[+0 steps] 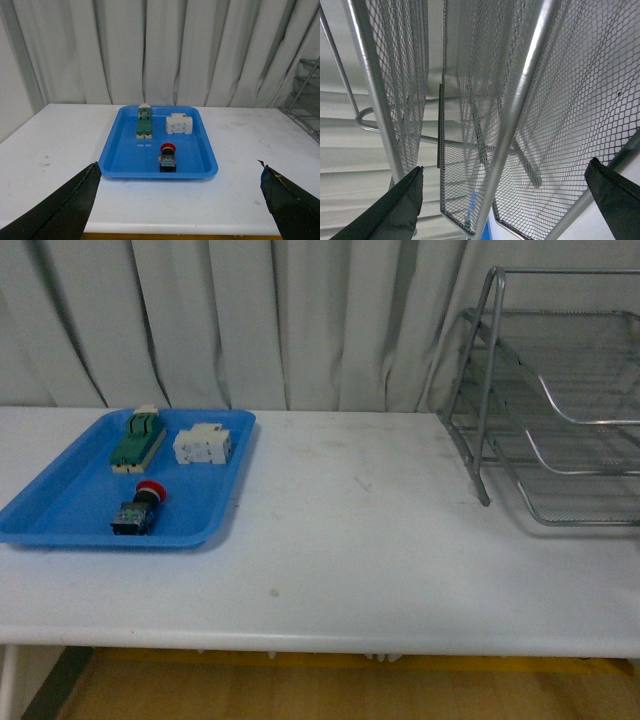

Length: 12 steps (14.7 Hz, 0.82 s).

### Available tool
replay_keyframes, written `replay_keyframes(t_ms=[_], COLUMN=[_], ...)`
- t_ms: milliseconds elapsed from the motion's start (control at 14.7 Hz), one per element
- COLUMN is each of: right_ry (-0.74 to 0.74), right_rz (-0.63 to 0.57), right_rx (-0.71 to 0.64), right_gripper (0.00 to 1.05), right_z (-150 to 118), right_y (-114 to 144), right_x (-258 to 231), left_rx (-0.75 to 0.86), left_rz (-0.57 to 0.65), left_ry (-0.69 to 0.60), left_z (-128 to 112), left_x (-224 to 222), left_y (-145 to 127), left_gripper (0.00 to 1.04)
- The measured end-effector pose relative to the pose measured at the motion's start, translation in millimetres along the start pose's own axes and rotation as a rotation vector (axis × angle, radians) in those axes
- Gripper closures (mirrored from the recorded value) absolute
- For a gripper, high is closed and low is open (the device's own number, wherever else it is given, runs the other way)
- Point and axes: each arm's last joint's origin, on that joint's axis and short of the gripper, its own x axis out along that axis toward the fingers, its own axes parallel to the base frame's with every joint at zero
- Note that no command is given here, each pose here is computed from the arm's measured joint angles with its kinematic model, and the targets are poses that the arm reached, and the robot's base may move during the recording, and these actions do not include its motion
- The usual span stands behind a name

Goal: Place button on rack with both arms

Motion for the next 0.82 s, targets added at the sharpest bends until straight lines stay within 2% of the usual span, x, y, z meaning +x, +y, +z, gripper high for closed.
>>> replay_keyframes(t_ms=[750,818], right_ry=[-0.034,-0.036], right_rz=[0.043,0.051], right_rx=[0.031,0.031], right_gripper=[0.07,0.14], right_z=[14.5,16.0], right_y=[-2.3,-1.4], right_x=[23.1,26.1], left_rx=[0.0,0.0], left_rz=[0.0,0.0], left_ry=[0.0,0.0], left_z=[0.0,0.0], left_x=[0.0,0.0], left_y=[0.0,0.0], left_gripper=[0.07,0.07])
